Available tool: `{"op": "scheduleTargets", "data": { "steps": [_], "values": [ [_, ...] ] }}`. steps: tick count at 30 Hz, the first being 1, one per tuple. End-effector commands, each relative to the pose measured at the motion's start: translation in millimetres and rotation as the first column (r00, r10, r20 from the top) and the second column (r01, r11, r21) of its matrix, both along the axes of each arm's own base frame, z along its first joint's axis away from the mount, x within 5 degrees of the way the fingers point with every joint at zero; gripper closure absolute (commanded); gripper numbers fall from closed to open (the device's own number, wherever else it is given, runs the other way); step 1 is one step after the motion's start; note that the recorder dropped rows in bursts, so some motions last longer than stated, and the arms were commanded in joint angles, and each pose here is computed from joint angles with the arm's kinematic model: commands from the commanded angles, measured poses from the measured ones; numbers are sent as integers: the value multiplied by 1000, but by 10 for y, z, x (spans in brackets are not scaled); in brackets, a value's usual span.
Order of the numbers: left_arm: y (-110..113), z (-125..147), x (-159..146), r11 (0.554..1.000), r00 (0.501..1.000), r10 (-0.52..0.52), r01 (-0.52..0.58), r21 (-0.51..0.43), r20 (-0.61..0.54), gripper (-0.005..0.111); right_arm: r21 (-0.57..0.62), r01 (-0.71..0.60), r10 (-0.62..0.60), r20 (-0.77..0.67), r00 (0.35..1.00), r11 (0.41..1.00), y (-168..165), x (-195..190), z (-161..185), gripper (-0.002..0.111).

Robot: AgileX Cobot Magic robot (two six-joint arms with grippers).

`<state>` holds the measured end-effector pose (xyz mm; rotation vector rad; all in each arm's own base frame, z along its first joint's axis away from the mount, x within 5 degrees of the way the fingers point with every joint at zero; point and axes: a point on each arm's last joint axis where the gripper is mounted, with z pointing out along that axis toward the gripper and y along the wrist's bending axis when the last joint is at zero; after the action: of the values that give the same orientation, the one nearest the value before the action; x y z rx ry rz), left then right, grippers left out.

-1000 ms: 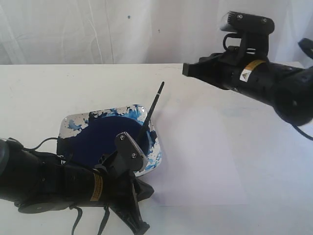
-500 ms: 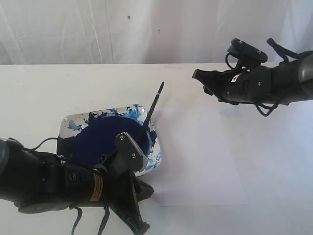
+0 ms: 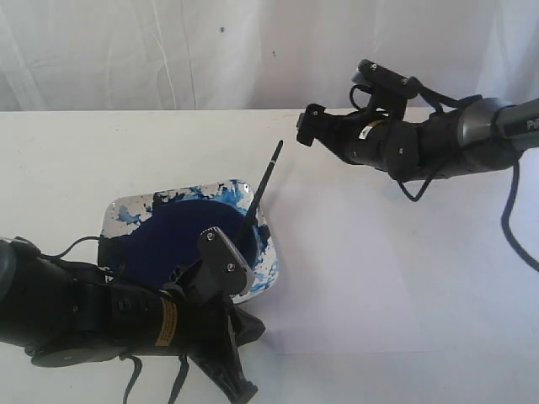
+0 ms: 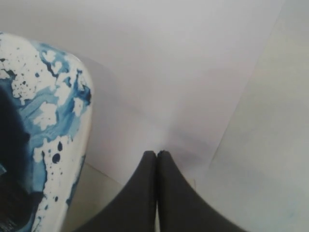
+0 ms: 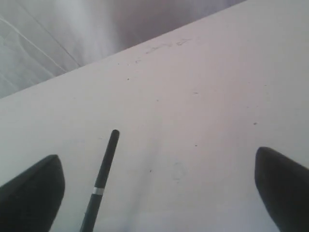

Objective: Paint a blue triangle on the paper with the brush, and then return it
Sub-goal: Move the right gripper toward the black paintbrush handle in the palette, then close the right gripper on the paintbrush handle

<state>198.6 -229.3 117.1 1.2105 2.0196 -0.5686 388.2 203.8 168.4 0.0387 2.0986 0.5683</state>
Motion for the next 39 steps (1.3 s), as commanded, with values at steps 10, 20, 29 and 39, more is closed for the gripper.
{"op": "scheduleTargets", "data": {
  "steps": [10, 20, 29, 39],
  "values": [
    [-13, -5, -5, 1000, 1000, -2, 2, 2, -4, 107, 1, -103, 103, -44, 994, 995, 284, 276, -224, 12],
    [-12, -4, -1, 1000, 1000, 9, -9, -2, -8, 107, 348, -184, 218, -63, 974, 919, 450, 314, -255, 36],
    [-12, -4, 0, 1000, 1000, 11, -11, -3, -9, 107, 306, -183, 219, -85, 972, 934, 436, 330, -351, 36],
    [-12, -4, 0, 1000, 1000, 11, -11, -3, -9, 107, 312, -180, 223, -109, 969, 933, 506, 430, -620, 37]
  ]
}}
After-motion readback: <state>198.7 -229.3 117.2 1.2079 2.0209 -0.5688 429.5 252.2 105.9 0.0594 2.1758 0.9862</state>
